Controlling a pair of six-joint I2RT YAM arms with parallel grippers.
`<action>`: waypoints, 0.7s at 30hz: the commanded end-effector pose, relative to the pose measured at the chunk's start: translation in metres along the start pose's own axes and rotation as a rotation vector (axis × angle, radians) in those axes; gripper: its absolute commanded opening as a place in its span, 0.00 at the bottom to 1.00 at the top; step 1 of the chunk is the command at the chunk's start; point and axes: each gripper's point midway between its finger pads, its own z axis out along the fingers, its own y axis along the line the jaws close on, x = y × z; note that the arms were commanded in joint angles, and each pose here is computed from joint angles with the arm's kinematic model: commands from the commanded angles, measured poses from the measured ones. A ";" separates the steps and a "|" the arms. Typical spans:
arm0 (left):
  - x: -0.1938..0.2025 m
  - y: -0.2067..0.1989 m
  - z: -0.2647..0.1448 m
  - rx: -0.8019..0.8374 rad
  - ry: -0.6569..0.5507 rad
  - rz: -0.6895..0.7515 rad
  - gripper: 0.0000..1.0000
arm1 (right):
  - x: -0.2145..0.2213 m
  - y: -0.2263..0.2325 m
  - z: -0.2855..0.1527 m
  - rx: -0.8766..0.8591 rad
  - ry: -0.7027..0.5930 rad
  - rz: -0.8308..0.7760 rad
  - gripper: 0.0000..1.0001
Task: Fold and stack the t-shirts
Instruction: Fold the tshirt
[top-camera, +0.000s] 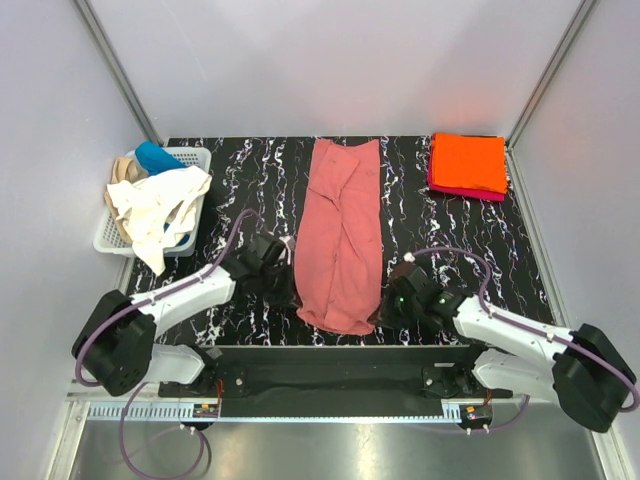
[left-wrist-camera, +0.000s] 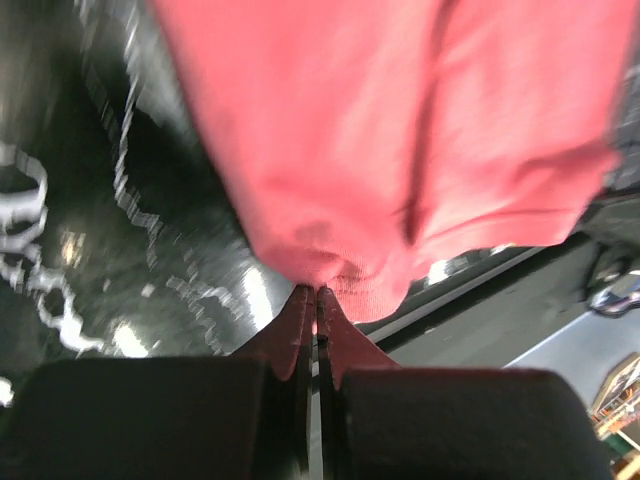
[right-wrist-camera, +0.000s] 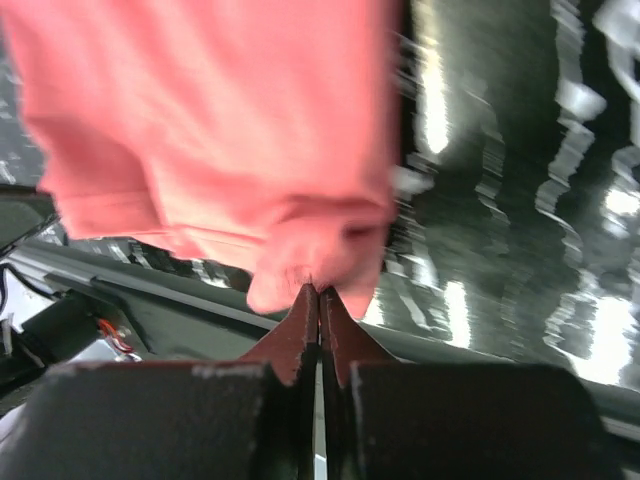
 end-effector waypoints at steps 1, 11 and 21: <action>-0.032 -0.022 -0.007 0.061 -0.052 0.027 0.00 | -0.028 0.033 -0.004 -0.030 -0.076 -0.089 0.00; -0.125 -0.036 0.000 0.066 -0.107 0.012 0.00 | -0.118 0.068 0.014 0.000 -0.130 -0.216 0.00; -0.213 -0.038 0.001 0.079 -0.190 0.004 0.00 | -0.193 0.086 0.031 -0.030 -0.132 -0.250 0.00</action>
